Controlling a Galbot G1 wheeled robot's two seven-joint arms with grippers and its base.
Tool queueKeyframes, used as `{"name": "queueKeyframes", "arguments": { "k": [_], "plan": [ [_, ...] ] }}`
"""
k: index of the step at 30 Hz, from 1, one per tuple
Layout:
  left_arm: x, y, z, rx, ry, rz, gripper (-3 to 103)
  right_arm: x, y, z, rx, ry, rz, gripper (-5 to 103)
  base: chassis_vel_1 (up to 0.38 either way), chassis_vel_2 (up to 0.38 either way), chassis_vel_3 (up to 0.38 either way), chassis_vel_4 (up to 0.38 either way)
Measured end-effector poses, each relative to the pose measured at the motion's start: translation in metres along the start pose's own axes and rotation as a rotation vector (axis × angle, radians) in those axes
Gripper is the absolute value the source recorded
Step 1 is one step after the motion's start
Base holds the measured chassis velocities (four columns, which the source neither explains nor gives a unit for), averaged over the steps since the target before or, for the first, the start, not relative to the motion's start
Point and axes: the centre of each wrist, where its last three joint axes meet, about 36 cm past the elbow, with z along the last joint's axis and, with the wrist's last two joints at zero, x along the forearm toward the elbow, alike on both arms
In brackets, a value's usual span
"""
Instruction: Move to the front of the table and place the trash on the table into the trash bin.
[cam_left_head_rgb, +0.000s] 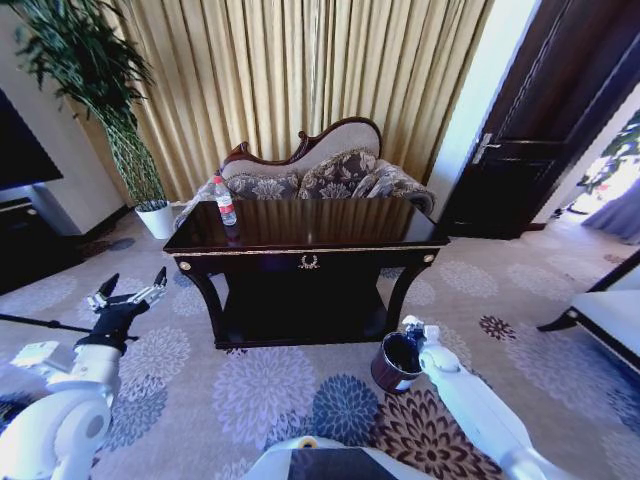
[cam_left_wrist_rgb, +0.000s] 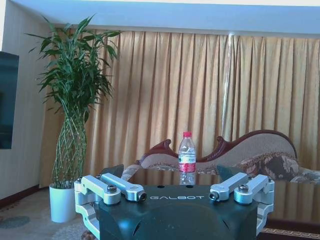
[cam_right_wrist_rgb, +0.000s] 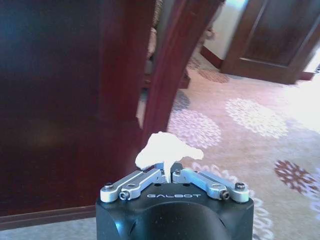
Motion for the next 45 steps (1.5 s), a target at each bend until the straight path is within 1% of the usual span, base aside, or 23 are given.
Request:
{"name": "queueKeyframes", "arguments": {
  "k": [2,6,12,20,22,24,25,26,27,28,29,31,32,33,34,36,37,40,41,43,44,45],
  "plan": [
    [0.000,-0.001,-0.001,-0.001,-0.003,0.001,100,-0.010,0.001,0.004,0.013,0.024,0.036,0,0.000,0.000,0.000,0.000],
    [0.001,-0.002,-0.002,-0.001,-0.005,0.003,100,-0.015,-0.001,0.010,0.036,0.041,0.056,0,0.000,0.000,0.000,0.000],
    [0.002,-0.002,-0.002,-0.002,-0.003,0.002,100,-0.018,-0.003,0.020,0.052,0.061,0.074,0,0.000,0.000,0.000,0.000],
    [0.002,-0.001,-0.002,-0.005,-0.006,0.002,100,-0.016,-0.003,0.020,0.062,0.056,0.075,-1,0.000,0.000,0.000,0.000],
    [0.002,-0.001,-0.003,-0.005,-0.009,0.002,100,-0.015,-0.004,0.021,0.072,0.054,0.074,9,0.000,0.000,0.000,0.000],
    [0.002,-0.001,-0.003,-0.005,-0.009,0.002,100,-0.014,-0.004,0.021,0.074,0.055,0.073,9,0.000,0.000,0.000,0.000],
    [0.002,-0.001,-0.002,-0.003,-0.009,-0.003,100,-0.014,-0.005,0.022,0.082,0.055,0.072,20,0.000,0.000,0.000,0.000],
    [0.002,-0.001,-0.002,-0.002,-0.008,-0.008,100,-0.013,-0.005,0.023,0.086,0.055,0.071,26,0.000,0.000,0.000,0.000],
    [0.002,-0.001,-0.002,-0.002,-0.008,-0.008,100,-0.013,-0.005,0.023,0.086,0.055,0.071,26,0.000,0.000,0.000,0.000],
    [0.002,-0.001,-0.001,-0.002,-0.006,-0.012,100,-0.013,-0.006,0.023,0.090,0.054,0.067,31,0.000,0.000,0.000,0.000],
    [0.002,-0.001,-0.001,-0.002,-0.006,-0.012,100,-0.013,-0.006,0.023,0.090,0.054,0.067,31,0.000,0.000,0.000,0.000],
    [0.002,0.000,-0.001,-0.003,-0.005,-0.014,100,-0.012,-0.006,0.022,0.091,0.052,0.047,42,0.000,0.000,0.000,0.000],
    [0.002,0.000,-0.001,-0.003,-0.005,-0.014,100,-0.012,-0.006,0.022,0.091,0.052,0.047,42,0.000,0.000,0.000,0.000],
    [0.002,0.000,-0.001,-0.003,-0.005,-0.014,100,-0.012,-0.006,0.022,0.095,0.050,0.040,47,0.000,0.000,0.000,0.000],
    [0.002,0.000,-0.001,-0.003,-0.005,-0.014,100,-0.012,-0.006,0.022,0.095,0.050,0.040,47,0.000,0.000,0.000,0.000],
    [0.002,0.000,-0.001,-0.003,-0.007,-0.013,100,-0.011,-0.006,0.022,0.100,0.047,0.035,58,0.000,0.000,0.000,0.000],
    [0.002,0.000,-0.001,-0.003,-0.007,-0.013,100,-0.011,-0.006,0.022,0.100,0.047,0.035,58,0.000,0.000,0.000,0.000],
    [0.002,0.000,-0.001,0.000,-0.006,-0.014,100,-0.011,-0.007,0.021,0.105,0.044,0.032,74,0.000,0.000,0.000,0.000],
    [0.002,0.000,-0.001,0.000,-0.006,-0.014,100,-0.011,-0.007,0.021,0.105,0.044,0.032,74,0.000,0.000,0.000,0.000],
    [0.002,0.000,0.000,0.002,-0.004,-0.016,100,-0.009,-0.009,0.022,0.109,0.042,0.030,85,0.000,0.000,0.000,0.000],
    [0.002,0.000,0.000,0.002,-0.004,-0.016,100,-0.009,-0.009,0.022,0.109,0.042,0.030,85,0.000,0.000,0.000,0.000],
    [0.001,0.000,0.000,0.002,-0.003,-0.016,100,-0.008,-0.009,0.023,0.111,0.042,0.029,90,0.000,0.000,0.000,0.000]
  ]
}}
